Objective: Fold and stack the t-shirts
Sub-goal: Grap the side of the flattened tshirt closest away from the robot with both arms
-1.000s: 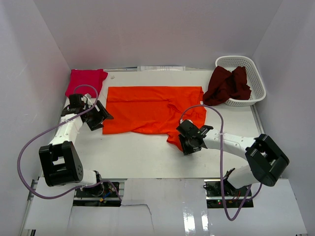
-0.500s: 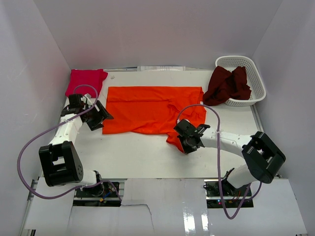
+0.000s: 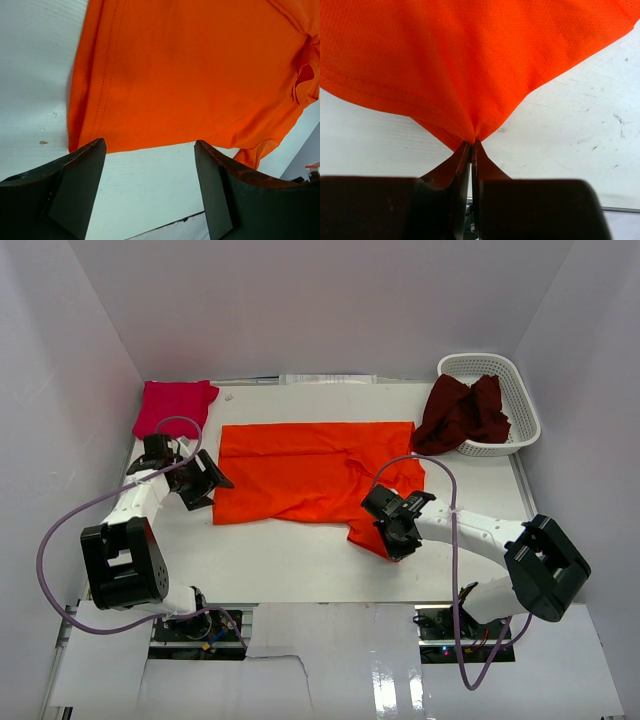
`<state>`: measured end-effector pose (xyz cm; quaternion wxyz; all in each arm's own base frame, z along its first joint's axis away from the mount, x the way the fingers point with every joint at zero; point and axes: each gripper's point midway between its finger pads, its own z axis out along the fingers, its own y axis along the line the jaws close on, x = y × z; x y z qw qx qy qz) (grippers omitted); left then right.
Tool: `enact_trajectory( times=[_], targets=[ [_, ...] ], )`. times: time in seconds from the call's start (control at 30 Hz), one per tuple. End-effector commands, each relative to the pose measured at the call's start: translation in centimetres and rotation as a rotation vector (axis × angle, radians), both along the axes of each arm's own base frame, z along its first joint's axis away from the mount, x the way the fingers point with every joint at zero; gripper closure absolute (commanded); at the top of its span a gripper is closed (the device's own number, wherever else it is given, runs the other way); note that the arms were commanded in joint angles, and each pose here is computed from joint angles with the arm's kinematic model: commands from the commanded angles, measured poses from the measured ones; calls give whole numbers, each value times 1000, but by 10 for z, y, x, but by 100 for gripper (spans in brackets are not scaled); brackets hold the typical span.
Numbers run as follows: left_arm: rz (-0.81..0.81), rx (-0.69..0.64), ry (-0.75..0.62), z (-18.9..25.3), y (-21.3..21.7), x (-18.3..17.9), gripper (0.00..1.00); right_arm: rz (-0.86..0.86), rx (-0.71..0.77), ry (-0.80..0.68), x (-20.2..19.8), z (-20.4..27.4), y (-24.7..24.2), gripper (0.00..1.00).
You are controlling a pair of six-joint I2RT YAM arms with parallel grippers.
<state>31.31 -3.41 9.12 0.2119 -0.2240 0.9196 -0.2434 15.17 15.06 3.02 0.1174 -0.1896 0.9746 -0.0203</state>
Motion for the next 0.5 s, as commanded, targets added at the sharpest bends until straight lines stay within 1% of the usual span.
enact_trajectory(
  times=[0.0,0.13,0.3,0.37,0.47],
  targets=[
    [-19,-10,1,-1,-1,-4,18,-23,-61,22,-3,2,-14,92],
    [-13,-29,63,-10,-4,-14,18,-14,-38,18,0,4,-10,92],
    [43,-10,124,-20,-1,-32,21,-13,-33,19,2,4,-8,92],
    [48,-25,126,-16,-4,-38,23,-15,-26,15,4,4,-6,92],
    [67,0,128,-14,-1,-44,23,-12,-19,16,3,4,-5,92]
  ],
)
